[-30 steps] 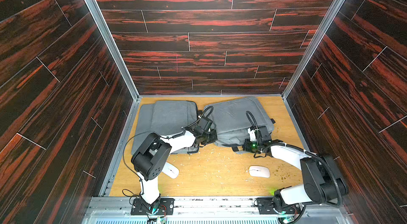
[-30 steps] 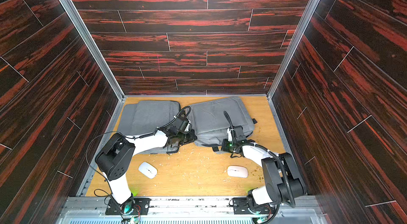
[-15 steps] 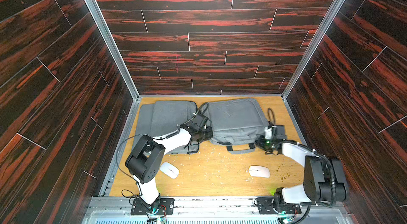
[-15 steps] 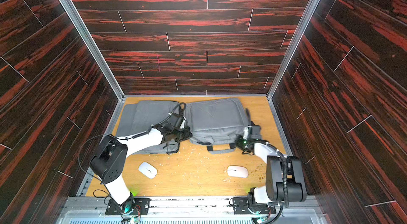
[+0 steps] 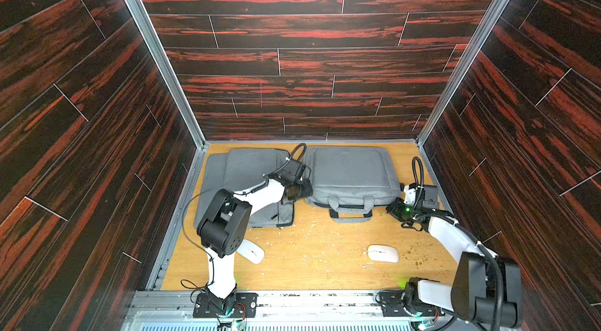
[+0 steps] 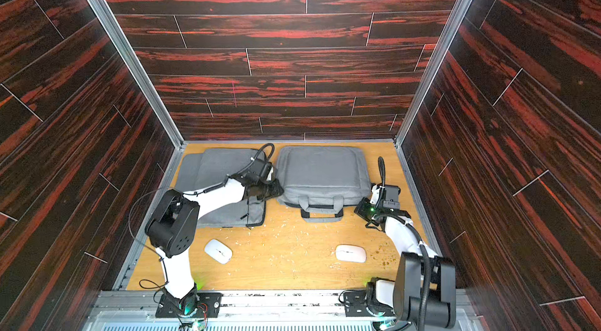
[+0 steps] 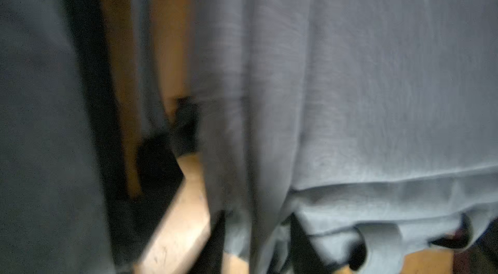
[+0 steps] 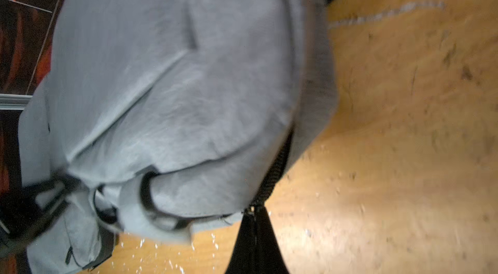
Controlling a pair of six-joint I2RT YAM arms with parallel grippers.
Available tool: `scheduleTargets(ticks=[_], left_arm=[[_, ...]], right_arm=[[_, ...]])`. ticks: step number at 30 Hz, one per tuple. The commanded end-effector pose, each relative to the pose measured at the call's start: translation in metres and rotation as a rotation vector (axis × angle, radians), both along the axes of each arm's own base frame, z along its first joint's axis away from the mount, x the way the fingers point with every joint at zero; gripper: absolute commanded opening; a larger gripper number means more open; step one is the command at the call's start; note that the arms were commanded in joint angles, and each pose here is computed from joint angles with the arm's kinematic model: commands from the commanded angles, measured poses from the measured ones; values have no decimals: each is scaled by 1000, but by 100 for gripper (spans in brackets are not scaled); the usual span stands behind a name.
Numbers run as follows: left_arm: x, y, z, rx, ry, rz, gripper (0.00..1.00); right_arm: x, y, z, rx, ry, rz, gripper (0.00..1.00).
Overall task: Put the mouse into the laptop bag
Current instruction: Zip the zipper on the zippered laptop bag.
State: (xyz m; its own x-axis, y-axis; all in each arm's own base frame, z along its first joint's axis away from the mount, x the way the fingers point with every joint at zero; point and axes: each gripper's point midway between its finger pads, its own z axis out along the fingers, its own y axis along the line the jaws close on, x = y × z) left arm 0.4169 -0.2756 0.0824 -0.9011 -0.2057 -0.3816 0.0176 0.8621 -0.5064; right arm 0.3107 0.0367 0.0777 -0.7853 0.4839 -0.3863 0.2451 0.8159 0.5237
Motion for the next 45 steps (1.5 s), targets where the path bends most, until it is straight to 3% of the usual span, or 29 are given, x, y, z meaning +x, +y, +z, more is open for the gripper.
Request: scheduleTargets(ticks=[1, 5, 9, 18, 25, 33, 36, 42, 45], left_arm=[[23, -1, 42, -13, -104, 3, 61], [17, 4, 72, -33, -149, 11, 64], [-8, 13, 88, -72, -155, 23, 68], [-78, 7, 37, -62, -49, 25, 77], [-83, -52, 38, -50, -58, -96, 79], [-65, -79, 0, -15, -20, -90, 82], [-59, -80, -19, 19, -5, -84, 71], [-51, -65, -54, 78, 50, -42, 17], [-46, -47, -63, 87, 72, -4, 1]], right_arm=[[-13, 13, 2, -2, 6, 23, 0], [-21, 33, -11, -88, 48, 100, 0], [-23, 50, -21, -173, 70, 165, 0], [-25, 93, -24, -277, 56, 296, 0], [-30, 127, -29, -280, 57, 394, 0], [-34, 126, -28, -278, 51, 402, 0], [-37, 119, -30, -292, 64, 396, 0], [-39, 102, -35, -223, 88, 347, 0], [-39, 83, -34, -190, 95, 293, 0]])
